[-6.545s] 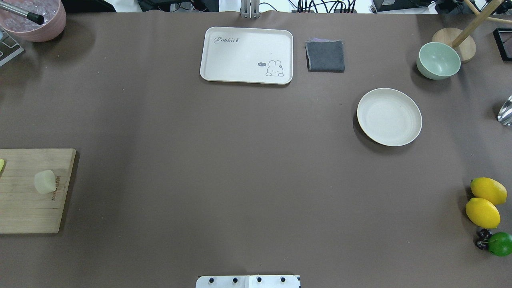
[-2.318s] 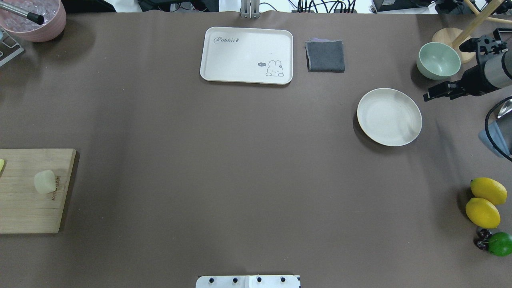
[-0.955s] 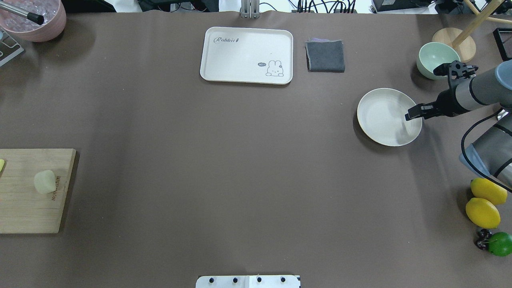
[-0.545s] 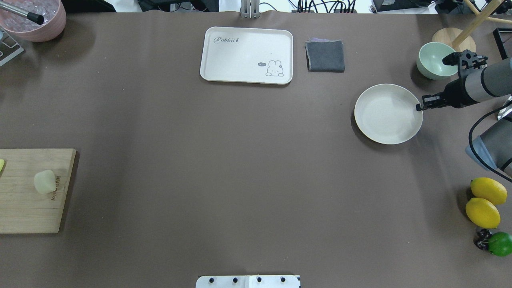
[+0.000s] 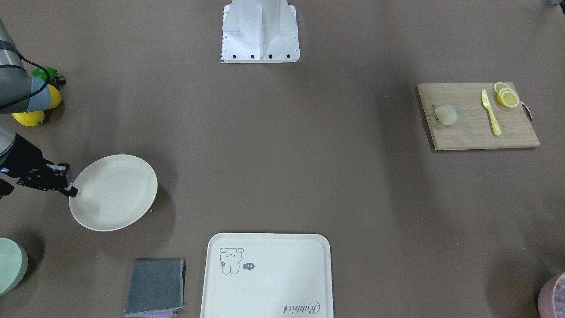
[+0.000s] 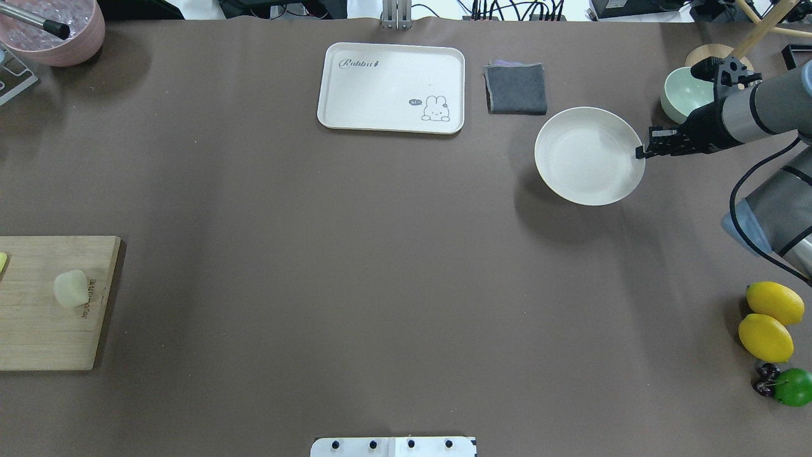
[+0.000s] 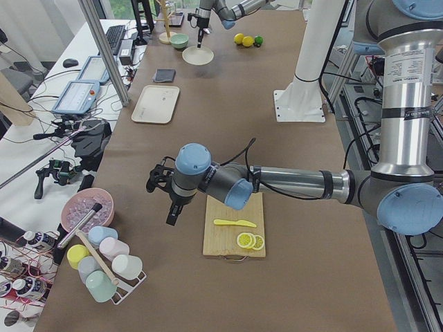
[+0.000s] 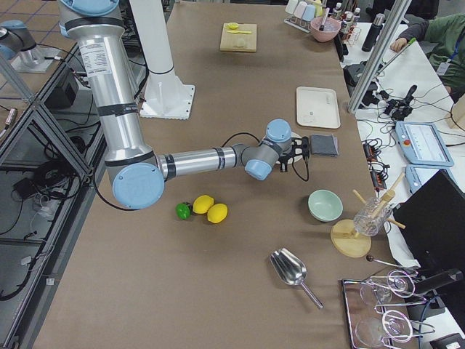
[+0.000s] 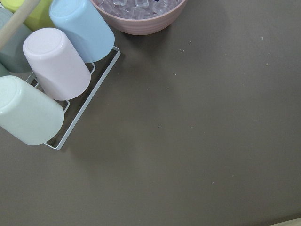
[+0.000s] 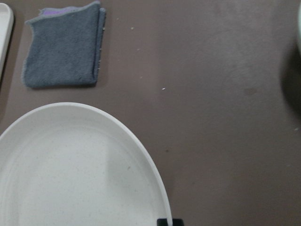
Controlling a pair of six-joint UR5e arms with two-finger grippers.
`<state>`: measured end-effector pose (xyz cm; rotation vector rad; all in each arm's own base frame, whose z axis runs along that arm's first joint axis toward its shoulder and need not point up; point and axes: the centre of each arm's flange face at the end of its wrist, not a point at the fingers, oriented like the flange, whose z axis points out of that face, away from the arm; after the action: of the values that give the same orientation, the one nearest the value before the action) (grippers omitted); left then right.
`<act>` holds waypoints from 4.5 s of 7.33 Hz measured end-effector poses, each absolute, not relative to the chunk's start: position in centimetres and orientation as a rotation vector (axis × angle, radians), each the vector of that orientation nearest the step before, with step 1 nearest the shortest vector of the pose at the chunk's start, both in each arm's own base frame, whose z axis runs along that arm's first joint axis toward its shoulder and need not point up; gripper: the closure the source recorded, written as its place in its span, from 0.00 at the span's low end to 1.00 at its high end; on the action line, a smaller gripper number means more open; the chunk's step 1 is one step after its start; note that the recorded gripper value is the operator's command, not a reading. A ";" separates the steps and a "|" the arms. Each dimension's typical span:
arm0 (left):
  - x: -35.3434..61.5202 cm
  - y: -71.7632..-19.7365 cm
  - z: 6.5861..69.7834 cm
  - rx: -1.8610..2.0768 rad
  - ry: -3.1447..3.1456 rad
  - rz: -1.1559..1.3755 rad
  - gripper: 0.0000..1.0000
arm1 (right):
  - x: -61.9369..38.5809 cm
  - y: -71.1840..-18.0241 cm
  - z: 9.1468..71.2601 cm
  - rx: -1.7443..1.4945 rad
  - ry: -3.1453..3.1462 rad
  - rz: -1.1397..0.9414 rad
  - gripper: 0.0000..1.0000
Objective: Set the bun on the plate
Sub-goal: 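Push the white plate with the right gripper toward the table center, then lift the right gripper away toward the tray while the left gripper reaches the bun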
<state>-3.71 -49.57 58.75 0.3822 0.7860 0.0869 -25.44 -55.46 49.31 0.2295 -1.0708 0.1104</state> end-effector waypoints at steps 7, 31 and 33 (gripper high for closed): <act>-3.8 -49.4 59.1 0.376 0.784 0.083 0.01 | -48.5 -48.3 30.6 0.217 -1.097 0.174 1.00; 23.7 -34.4 56.2 0.102 0.850 -0.213 0.13 | -39.9 -54.8 29.1 0.151 -1.091 0.225 0.00; 24.4 -34.0 56.5 0.092 0.846 -0.192 0.40 | -39.9 -54.8 29.1 0.154 -1.090 0.226 0.00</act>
<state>24.44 -33.98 56.53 0.0920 0.8456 -0.1922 -39.90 -54.83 29.13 0.1537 -1.0903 0.2257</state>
